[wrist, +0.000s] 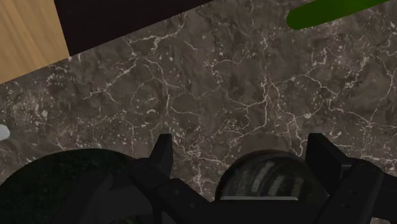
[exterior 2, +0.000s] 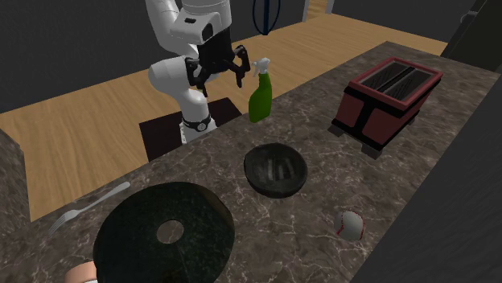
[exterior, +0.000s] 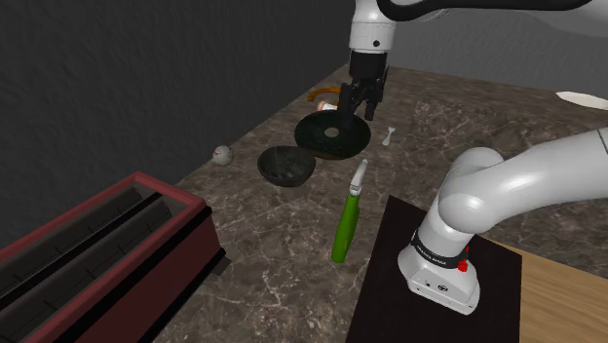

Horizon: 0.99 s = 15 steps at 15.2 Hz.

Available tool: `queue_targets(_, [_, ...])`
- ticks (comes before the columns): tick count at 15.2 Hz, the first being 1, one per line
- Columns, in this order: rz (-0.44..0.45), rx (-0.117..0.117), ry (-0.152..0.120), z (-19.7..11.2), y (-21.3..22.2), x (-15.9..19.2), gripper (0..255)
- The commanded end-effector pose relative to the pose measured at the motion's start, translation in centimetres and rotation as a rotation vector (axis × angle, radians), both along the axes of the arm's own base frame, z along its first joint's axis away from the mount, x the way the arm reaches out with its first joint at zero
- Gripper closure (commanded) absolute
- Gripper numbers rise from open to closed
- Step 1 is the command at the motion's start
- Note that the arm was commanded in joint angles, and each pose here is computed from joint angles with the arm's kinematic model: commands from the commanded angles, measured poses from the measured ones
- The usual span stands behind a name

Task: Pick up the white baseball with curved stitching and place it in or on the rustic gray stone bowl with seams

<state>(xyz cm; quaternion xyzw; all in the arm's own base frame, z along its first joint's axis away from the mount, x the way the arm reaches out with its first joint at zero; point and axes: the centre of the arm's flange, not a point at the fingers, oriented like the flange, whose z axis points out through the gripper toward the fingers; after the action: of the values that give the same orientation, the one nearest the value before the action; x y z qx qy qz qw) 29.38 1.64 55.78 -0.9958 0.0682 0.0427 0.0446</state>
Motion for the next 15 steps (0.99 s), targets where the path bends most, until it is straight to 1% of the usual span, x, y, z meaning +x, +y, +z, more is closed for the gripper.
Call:
queue_targets(1, [0.000, 0.000, 0.000, 0.0, 0.0, 0.0, 0])
queue_targets(15, [0.011, -0.080, -0.016, -5.7, 7.4, 16.2, 0])
